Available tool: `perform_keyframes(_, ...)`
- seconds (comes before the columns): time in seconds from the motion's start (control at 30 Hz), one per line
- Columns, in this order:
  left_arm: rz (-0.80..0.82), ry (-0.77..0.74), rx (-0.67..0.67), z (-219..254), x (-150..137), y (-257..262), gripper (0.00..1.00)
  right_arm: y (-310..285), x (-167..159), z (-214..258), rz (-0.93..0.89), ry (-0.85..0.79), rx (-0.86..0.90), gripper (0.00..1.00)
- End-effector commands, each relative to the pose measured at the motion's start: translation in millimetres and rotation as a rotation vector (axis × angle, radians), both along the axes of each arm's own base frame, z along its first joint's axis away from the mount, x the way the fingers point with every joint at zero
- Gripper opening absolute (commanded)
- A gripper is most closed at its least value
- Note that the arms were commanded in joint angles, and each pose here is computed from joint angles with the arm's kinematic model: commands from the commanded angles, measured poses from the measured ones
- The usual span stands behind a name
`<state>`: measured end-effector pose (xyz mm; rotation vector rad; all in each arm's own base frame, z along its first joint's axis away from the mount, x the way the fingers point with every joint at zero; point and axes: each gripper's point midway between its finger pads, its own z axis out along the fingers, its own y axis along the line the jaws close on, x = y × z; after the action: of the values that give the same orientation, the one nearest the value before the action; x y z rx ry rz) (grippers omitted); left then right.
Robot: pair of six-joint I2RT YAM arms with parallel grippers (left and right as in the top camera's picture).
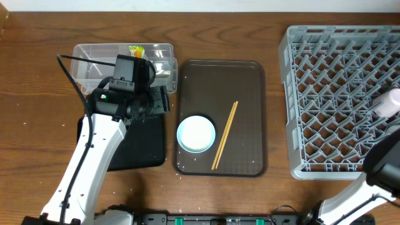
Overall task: Sort waste into correct bins and load items into the dishwasher rack
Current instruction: 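Carry the blue plate right and set it upright in the rack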
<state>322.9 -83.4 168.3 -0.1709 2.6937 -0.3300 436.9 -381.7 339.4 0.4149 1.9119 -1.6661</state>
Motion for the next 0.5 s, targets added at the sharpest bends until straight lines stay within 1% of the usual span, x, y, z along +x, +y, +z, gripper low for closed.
perform_keyframes(0.0,-0.001,-0.013,0.014,2.6,3.0,3.0,0.68,-5.3,1.7,-10.4,-0.036,0.081,-0.024,0.01)
perform_keyframes(0.3,0.022,-0.014,0.002,3.3,4.4,2.7,0.68,6.7,29.5,-79.1,-0.001,0.143,0.08,0.01)
perform_keyframes(0.47,0.022,-0.015,0.002,3.4,4.5,2.7,0.68,22.8,38.5,-106.2,0.023,0.052,0.189,0.01)
